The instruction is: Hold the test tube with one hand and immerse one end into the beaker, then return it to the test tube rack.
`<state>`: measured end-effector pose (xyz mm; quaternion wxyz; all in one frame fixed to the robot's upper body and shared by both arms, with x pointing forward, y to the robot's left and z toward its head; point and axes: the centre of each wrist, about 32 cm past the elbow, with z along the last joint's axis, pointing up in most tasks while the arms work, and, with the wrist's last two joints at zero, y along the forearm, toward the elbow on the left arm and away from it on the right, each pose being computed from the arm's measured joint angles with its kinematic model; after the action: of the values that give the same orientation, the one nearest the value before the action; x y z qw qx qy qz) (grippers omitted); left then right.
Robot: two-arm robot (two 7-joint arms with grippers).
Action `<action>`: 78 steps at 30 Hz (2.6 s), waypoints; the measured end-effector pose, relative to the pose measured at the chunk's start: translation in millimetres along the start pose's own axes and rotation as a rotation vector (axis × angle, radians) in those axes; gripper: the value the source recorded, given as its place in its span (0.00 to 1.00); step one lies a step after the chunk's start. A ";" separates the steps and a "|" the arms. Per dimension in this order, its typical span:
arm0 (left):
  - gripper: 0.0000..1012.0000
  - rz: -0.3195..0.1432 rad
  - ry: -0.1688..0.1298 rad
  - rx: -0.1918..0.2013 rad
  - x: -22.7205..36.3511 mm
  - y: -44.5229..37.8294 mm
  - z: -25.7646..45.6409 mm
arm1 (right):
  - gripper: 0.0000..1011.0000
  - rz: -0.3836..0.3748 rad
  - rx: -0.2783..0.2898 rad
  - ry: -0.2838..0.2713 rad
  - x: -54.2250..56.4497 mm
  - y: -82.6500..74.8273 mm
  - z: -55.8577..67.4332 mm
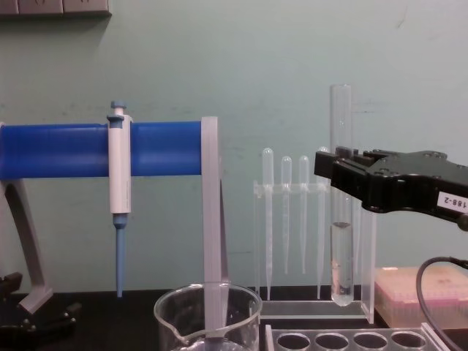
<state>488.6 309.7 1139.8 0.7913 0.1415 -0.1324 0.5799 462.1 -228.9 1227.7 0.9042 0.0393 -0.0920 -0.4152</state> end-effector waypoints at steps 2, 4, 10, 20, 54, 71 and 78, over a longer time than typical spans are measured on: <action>0.99 0.000 0.000 0.000 0.0 0.0 0.0 | 0.23 0.000 -0.006 -0.001 -0.3 -0.4 0.6; 0.99 0.000 0.000 0.000 0.0 0.0 0.0 | 0.23 -0.003 -0.016 -0.002 -0.4 -0.8 0.6; 0.99 0.000 0.000 0.000 0.0 0.0 0.0 | 0.23 -0.003 -0.017 -0.002 -0.6 -0.7 0.6; 0.99 0.000 0.000 0.000 0.0 0.0 0.0 | 0.23 -0.003 -0.013 -0.002 -0.6 -0.4 0.8; 0.99 0.000 0.000 0.000 0.0 0.0 0.0 | 0.23 -0.004 -0.011 -0.002 -0.4 -0.4 0.5; 0.99 0.000 0.000 0.000 0.0 0.0 0.0 | 0.23 -0.003 -0.011 -0.002 -0.4 -0.4 0.5; 0.99 0.000 0.000 0.000 0.0 0.0 0.0 | 0.23 -0.003 -0.011 -0.002 -0.5 -0.4 0.4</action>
<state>488.6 309.7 1139.8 0.7913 0.1415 -0.1325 0.5799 461.4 -228.8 1228.0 0.9036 0.0340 -0.0904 -0.4173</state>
